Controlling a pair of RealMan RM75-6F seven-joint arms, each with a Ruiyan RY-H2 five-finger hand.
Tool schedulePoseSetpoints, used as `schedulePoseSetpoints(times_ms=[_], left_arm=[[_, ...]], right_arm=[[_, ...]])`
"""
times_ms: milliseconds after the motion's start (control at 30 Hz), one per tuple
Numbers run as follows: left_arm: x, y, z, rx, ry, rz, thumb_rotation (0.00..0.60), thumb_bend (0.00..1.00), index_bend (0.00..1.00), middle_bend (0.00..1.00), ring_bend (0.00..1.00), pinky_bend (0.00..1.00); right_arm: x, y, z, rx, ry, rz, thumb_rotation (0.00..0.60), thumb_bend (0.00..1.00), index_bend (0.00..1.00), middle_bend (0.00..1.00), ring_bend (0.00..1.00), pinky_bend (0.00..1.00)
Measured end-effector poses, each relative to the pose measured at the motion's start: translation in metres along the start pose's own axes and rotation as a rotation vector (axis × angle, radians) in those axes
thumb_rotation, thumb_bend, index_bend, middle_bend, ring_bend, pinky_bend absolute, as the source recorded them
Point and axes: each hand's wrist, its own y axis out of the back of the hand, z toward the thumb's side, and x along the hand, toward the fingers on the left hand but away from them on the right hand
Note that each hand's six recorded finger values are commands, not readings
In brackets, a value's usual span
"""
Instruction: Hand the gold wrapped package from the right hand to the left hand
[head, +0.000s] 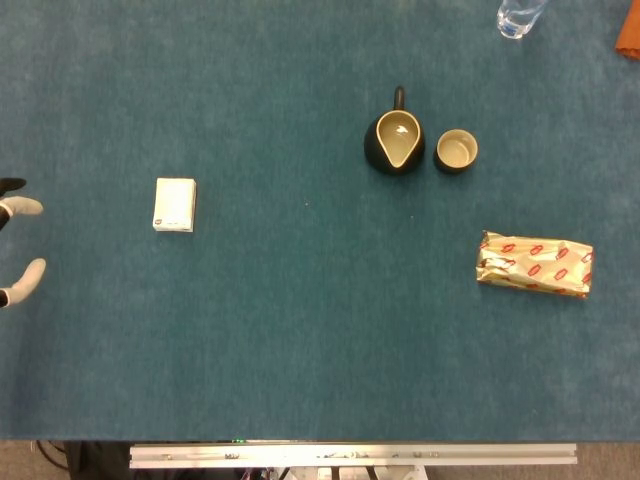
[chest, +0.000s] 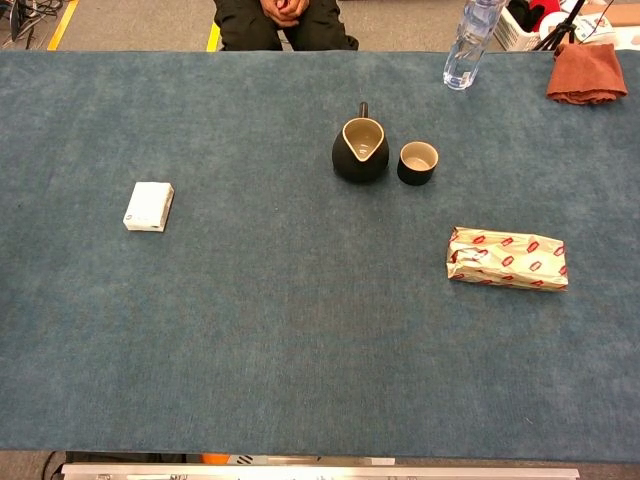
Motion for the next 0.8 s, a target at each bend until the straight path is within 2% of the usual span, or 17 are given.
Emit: schedulePoseSetpoints(times_ms=[233, 433, 500, 800], left_arm=[[0.0, -0.004, 0.004, 0.001, -0.015, -0.013, 0.6, 0.27, 0.32, 0.21, 0.09, 0.18], [0.0, -0.004, 0.003, 0.002, -0.016, -0.012, 0.6, 0.27, 0.32, 0.21, 0.09, 0.18], [0.0, -0.004, 0.003, 0.003, -0.014, -0.012, 0.6, 0.27, 0.32, 0.21, 0.09, 0.18], [-0.001, -0.005, 0.001, 0.003, -0.014, -0.016, 0.6, 0.27, 0.32, 0.21, 0.09, 0.18]], right_arm=[[-0.008, -0.02, 0.018, 0.027, 0.027, 0.08, 0.6, 0.0, 0.28, 0.35, 0.27, 0.42], [-0.019, -0.04, 0.031, 0.079, 0.041, 0.172, 0.6, 0.0, 0.24, 0.25, 0.13, 0.26], [-0.024, -0.048, 0.038, 0.094, 0.05, 0.205, 0.6, 0.0, 0.23, 0.22, 0.1, 0.23], [-0.047, -0.077, 0.07, 0.112, 0.088, 0.292, 0.6, 0.0, 0.21, 0.21, 0.09, 0.22]])
